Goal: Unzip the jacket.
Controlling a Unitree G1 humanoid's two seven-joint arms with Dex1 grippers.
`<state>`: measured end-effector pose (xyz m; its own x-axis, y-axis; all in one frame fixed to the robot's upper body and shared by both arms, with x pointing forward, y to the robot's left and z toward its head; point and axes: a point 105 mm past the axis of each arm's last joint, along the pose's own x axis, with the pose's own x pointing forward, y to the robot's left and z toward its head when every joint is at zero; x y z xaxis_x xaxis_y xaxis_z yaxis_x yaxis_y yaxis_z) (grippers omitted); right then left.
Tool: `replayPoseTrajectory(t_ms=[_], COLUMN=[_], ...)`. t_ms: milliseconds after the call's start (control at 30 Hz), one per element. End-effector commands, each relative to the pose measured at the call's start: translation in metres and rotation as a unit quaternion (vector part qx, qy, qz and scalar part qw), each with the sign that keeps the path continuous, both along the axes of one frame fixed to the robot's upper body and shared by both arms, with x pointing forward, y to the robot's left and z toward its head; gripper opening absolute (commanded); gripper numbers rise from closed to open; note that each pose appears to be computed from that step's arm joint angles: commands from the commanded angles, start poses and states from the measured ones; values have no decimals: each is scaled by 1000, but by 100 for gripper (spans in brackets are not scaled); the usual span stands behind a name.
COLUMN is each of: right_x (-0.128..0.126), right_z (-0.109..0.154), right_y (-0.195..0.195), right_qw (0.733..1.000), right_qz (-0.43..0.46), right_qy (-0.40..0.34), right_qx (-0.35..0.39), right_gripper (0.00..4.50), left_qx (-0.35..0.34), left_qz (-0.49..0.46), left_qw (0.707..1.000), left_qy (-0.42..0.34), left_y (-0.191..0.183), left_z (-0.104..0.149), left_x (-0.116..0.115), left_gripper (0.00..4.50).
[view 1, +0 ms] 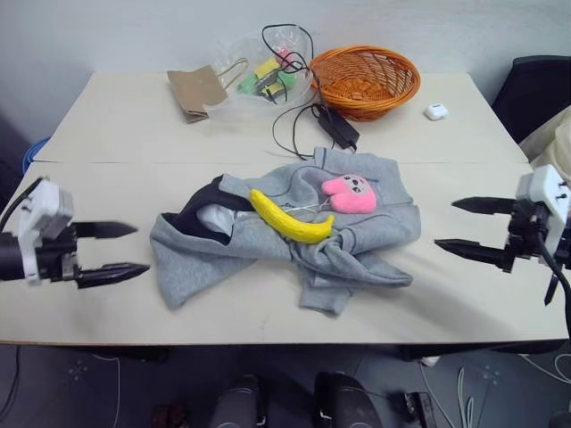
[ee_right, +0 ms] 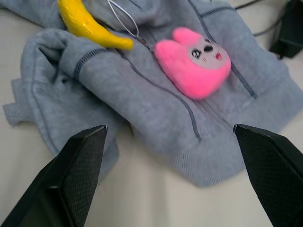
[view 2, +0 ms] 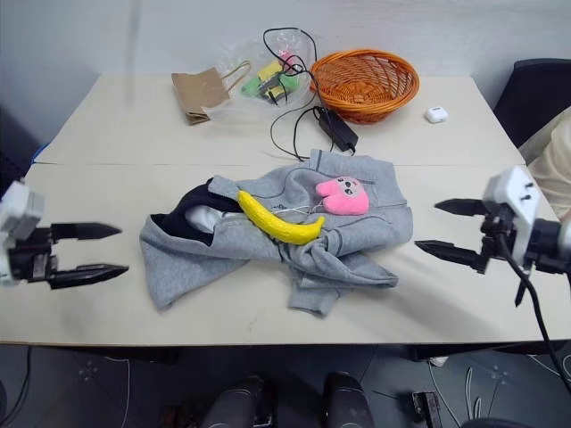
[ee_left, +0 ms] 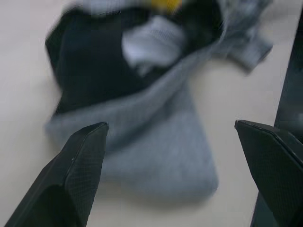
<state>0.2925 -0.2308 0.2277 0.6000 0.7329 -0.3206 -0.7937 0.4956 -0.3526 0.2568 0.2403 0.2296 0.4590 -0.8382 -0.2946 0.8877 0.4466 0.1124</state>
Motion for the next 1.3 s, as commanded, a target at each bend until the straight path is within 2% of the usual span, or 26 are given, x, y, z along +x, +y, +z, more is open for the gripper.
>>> replayPoseTrajectory(t_ms=[33, 67, 167, 267, 533, 867, 1033, 1133, 1233, 1267, 1300], right_x=[9, 11, 21, 27, 22, 23, 35, 40, 36, 34, 32], right_z=[10, 12, 11, -5, -26, -36, -49, -49, -44, -41, -38], right_y=[40, 52, 82, 105, 155, 183, 191, 191, 190, 188, 187], right_qw=[999, 998, 996, 997, 993, 986, 988, 989, 988, 988, 987], right_qz=[33, 44, 58, 58, 104, 159, 149, 142, 151, 154, 157], right_qy=[-39, -48, -47, -31, 23, 44, 43, 37, 29, 25, 21], right_qx=[-4, 6, 53, 37, 41, 12, -11, -6, 0, 2, 3], right_gripper=[446, 446, 385, 288, 288, 288, 288, 230, 126, 103, 100], left_qx=[-19, -18, -16, -21, 14, 30, 29, 29, 30, 30, 30], left_qz=[-57, -75, -101, -112, -135, -126, -125, -127, -130, -132, -133], left_qw=[998, 997, 994, 992, 989, 989, 989, 989, 988, 988, 987], left_qy=[-27, -32, -44, -51, -53, -66, -72, -74, -77, -79, -80], left_y=[-44, -55, -78, -91, -97, -92, -93, -94, -95, -96, -96], left_z=[12, 12, 10, 9, 0, 3, 5, 7, 7, 7, 8], left_x=[0, 0, 5, 12, 14, 20, 21, 21, 21, 21, 21], left_gripper=[450, 450, 450, 450, 450, 450, 450, 450, 450, 450, 450])
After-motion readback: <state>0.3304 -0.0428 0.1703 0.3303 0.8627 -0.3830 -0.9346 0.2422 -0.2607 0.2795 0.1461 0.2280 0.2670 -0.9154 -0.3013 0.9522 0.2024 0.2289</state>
